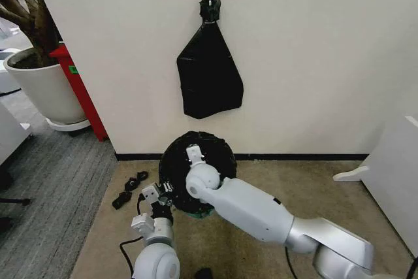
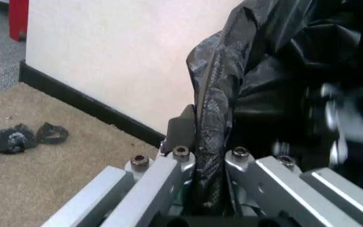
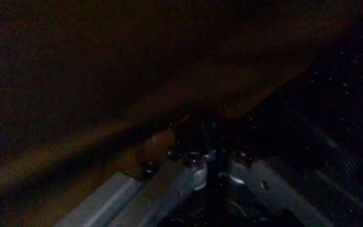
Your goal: Place the garbage bag over the trash bin.
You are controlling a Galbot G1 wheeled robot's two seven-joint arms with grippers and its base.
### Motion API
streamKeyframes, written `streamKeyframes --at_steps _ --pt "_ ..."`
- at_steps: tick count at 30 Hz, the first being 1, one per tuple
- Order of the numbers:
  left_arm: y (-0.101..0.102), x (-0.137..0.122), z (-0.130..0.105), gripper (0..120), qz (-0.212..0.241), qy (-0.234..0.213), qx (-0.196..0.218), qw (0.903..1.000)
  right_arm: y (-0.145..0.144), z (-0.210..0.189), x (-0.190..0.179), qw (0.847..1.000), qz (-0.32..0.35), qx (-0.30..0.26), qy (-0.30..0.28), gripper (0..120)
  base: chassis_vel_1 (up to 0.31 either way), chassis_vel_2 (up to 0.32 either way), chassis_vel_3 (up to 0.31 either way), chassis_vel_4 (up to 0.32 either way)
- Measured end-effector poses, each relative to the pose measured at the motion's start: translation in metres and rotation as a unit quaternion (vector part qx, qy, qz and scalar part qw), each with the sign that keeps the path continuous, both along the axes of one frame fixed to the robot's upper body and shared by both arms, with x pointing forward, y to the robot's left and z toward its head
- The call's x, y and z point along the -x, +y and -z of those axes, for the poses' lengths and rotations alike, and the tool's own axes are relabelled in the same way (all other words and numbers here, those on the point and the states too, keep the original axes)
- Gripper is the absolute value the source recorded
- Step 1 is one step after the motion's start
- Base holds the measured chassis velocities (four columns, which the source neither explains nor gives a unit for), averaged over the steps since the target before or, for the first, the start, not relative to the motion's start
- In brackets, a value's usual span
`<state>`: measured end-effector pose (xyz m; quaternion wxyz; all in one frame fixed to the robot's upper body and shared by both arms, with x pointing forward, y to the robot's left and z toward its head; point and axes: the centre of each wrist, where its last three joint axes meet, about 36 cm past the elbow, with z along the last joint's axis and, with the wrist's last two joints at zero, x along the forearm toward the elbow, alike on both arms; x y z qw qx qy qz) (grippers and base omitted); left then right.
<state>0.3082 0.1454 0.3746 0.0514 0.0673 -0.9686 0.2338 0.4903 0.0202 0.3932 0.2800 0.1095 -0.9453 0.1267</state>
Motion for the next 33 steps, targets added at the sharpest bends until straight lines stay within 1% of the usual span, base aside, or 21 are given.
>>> streamKeyframes --at_steps 4,7,8,10,13,14,15,17,20,22,26,27,30,33 --pt "0.001 -0.003 -0.001 1 -0.001 -0.002 0.0 1.0 0.007 0.007 0.019 1.0 -0.016 -0.002 0.006 0 0.0 0.0 0.0 0.0" --pt "0.0 -0.004 -0.001 1 -0.001 -0.001 0.004 1.0 0.028 0.008 0.035 0.999 -0.038 -0.005 0.005 0 0.0 0.0 0.0 0.0" --pt "-0.001 -0.003 -0.001 1 -0.001 0.001 0.006 1.0 0.037 0.007 0.036 0.999 -0.043 -0.006 0.001 0 0.0 0.0 0.0 0.0" --pt "-0.002 -0.002 0.0 1 -0.001 0.002 0.007 1.0 0.042 0.005 0.034 0.999 -0.045 -0.007 -0.003 0 0.0 0.0 0.0 0.0" --pt "-0.005 0.001 0.001 1 0.001 0.006 0.01 0.9999 0.052 -0.006 0.02 0.999 -0.042 -0.011 -0.02 0 0.0 0.0 0.0 0.0" --pt "-0.006 0.002 0.001 1 0.001 0.007 0.01 0.9999 0.051 -0.012 0.008 0.999 -0.036 -0.01 -0.03 0 0.0 0.0 0.0 0.0" --pt "-0.006 0.002 0.001 1 0.001 0.007 0.01 0.9999 0.051 -0.012 0.008 0.999 -0.036 -0.01 -0.03 0 0.0 0.0 0.0 0.0" --pt "-0.007 0.003 0.001 1 0.002 0.006 0.011 0.9999 0.044 -0.019 -0.009 0.999 -0.026 -0.01 -0.04 0 0.0 0.0 0.0 0.0" --pt "-0.006 0.004 0.001 1 0.003 0.007 0.009 0.9999 0.026 -0.017 -0.02 0.999 -0.013 -0.004 -0.043 0 0.0 0.0 0.0 0.0" --pt "-0.003 0.004 0.001 1 0.004 0.006 0.005 1.0 0.012 -0.006 -0.017 0.999 -0.009 0.005 -0.039 0 0.0 0.0 0.0 0.0" --pt "0.0 0.002 -0.002 1 0.002 0.0 0.004 1.0 0.002 0.008 -0.003 0.999 -0.014 0.013 -0.031 0 0.0 0.0 0.0 0.0" --pt "0.001 0.001 -0.003 1 0.002 -0.001 0.004 1.0 0.001 0.011 0.0 0.999 -0.016 0.015 -0.029 0 0.0 0.0 0.0 0.0" --pt "0.003 0.001 -0.005 1 0.001 -0.002 0.003 1.0 0.004 0.026 0.026 0.999 -0.038 0.019 -0.018 0 0.0 0.0 0.0 0.0" --pt "0.003 0.002 -0.004 1 0.0 -0.001 0.004 1.0 0.01 0.028 0.035 0.999 -0.048 0.018 -0.016 0 0.0 0.0 0.0 0.0"
